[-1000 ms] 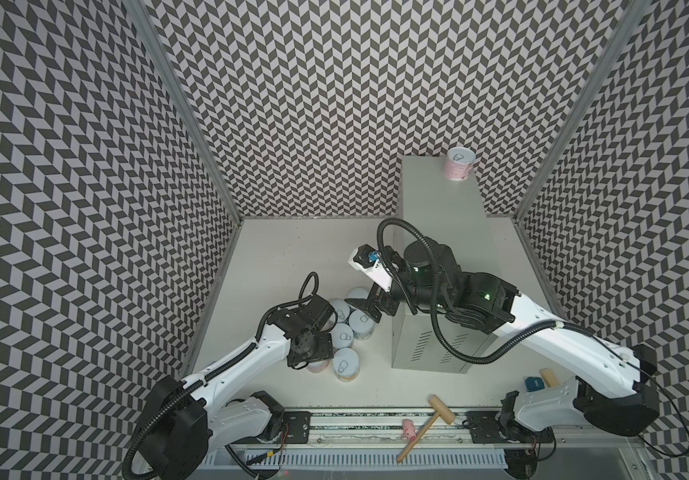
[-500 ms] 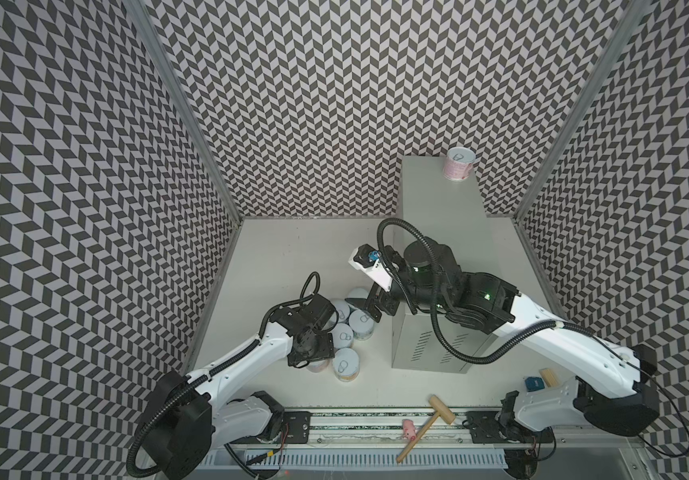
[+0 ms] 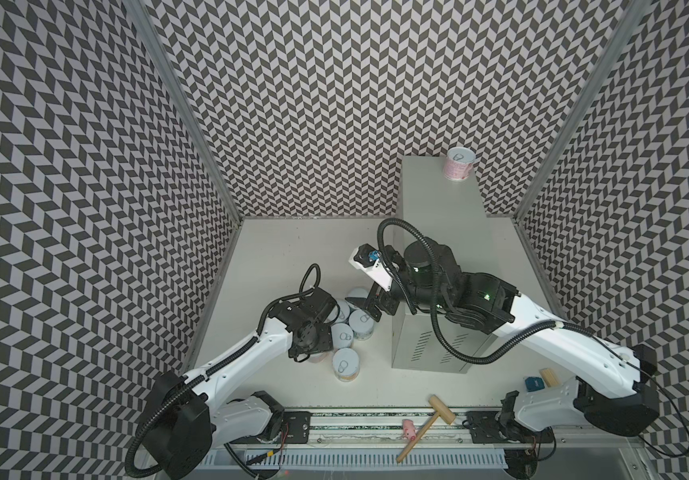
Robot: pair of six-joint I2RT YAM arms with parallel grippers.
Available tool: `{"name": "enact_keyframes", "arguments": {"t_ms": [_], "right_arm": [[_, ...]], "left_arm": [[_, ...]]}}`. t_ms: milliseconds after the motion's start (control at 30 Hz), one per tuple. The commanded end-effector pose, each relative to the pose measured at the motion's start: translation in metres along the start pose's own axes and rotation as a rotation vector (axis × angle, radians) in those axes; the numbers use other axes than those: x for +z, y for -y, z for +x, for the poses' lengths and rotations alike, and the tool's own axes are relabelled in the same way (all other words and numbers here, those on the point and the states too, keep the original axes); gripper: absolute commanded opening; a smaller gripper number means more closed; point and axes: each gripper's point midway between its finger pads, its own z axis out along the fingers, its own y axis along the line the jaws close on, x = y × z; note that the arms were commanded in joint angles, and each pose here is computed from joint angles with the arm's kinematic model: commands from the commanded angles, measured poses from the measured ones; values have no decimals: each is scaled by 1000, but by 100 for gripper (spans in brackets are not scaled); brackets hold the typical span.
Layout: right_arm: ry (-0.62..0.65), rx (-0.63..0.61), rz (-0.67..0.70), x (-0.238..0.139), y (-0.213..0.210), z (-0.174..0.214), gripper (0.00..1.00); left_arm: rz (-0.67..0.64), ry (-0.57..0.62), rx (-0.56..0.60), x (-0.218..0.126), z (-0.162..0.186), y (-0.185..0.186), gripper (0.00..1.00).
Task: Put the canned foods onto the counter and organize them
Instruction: 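Close the left gripper on a pink-labelled can in the cluster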
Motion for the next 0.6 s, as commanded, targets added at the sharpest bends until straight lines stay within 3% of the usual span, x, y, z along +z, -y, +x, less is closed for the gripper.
{"name": "enact_keyframes", "arguments": {"t_ms": [0, 100, 333, 567], "right_arm": [[70, -11, 16, -7, 2, -14, 99], [78, -8, 22, -7, 3, -13, 99], [115, -11, 22, -17, 2, -19, 99], [122, -3, 64, -36, 11, -26, 99]], "left_arm": [[-17, 154, -18, -34, -39, -3, 51], [-5, 215, -15, -59, -62, -7, 39], [95, 358, 71, -115, -104, 0, 35], [233, 253, 243, -101, -89, 34, 32]]}}
